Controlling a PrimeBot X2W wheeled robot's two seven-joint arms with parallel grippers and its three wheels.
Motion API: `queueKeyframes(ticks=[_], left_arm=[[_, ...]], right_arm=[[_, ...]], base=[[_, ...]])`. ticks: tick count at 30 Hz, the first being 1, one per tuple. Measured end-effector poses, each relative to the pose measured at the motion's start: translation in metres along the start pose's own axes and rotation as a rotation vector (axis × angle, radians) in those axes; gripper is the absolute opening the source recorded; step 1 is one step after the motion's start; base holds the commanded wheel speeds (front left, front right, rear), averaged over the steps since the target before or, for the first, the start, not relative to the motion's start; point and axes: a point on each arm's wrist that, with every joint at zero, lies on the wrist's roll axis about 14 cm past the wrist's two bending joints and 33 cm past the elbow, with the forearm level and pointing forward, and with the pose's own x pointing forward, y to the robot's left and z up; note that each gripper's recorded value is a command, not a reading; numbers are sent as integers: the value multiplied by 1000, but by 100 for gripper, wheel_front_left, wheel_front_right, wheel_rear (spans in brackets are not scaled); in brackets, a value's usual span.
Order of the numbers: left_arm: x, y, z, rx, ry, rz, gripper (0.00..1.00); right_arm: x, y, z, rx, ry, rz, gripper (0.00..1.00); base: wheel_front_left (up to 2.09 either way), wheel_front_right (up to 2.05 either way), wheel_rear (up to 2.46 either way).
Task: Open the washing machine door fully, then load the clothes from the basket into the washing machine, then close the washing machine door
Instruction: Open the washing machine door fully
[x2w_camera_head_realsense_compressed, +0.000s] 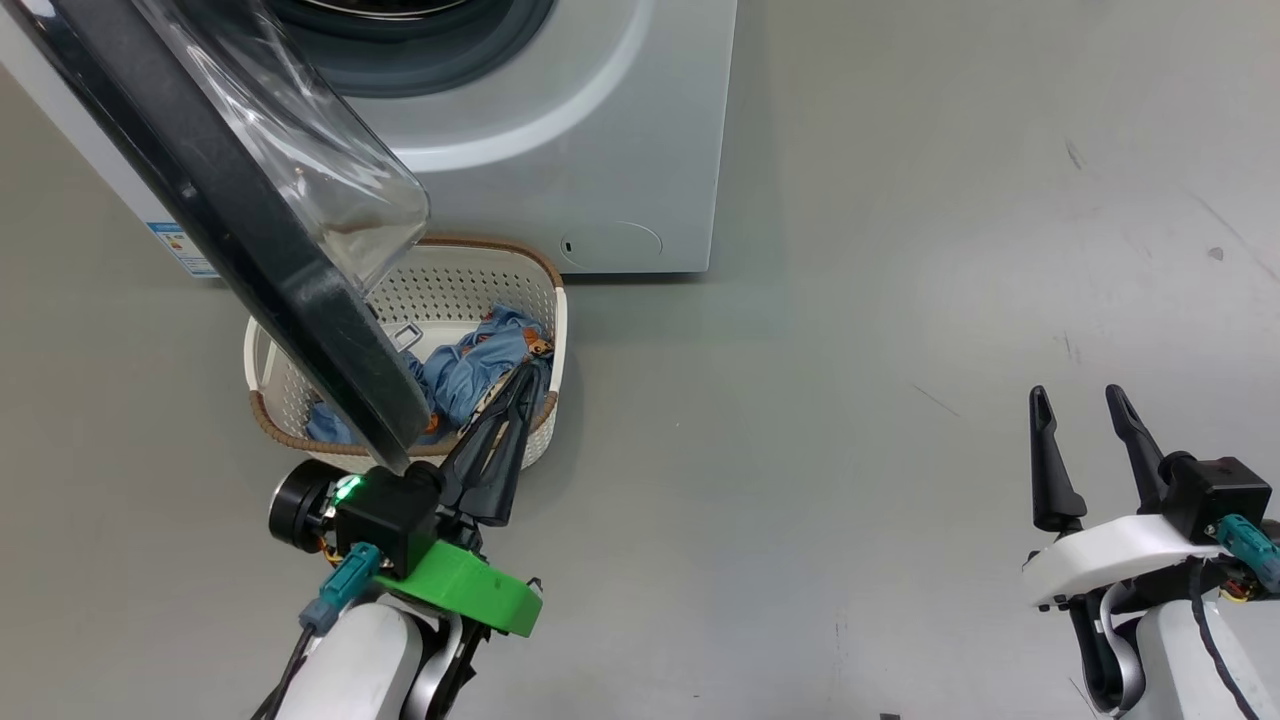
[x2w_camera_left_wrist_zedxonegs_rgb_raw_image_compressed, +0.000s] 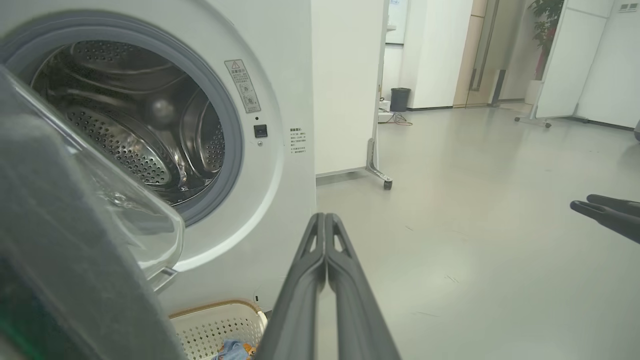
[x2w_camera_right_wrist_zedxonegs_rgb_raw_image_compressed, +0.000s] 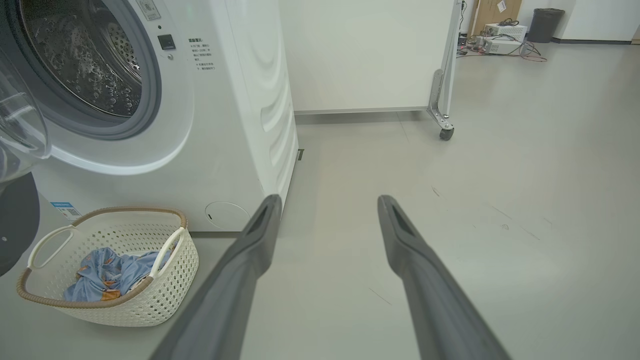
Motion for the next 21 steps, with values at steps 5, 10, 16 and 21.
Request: queueKeyframes(ticks=[5, 10, 16, 21], left_arm=[[2, 11, -6, -7, 17, 30, 0], [11, 24, -4, -3, 6, 58, 0], [15, 37, -4, 2, 4, 88, 0], [13, 47, -9, -13, 19, 127, 0]], right_arm=[[1, -1, -5, 2, 15, 1, 100], [6, -3, -8, 3, 25, -4, 100], [12, -3, -8, 4, 26, 0, 100], [15, -3, -10, 7, 30, -3, 100]], base=[[0, 0, 0], [0, 0, 0], [0, 0, 0], [0, 0, 0]])
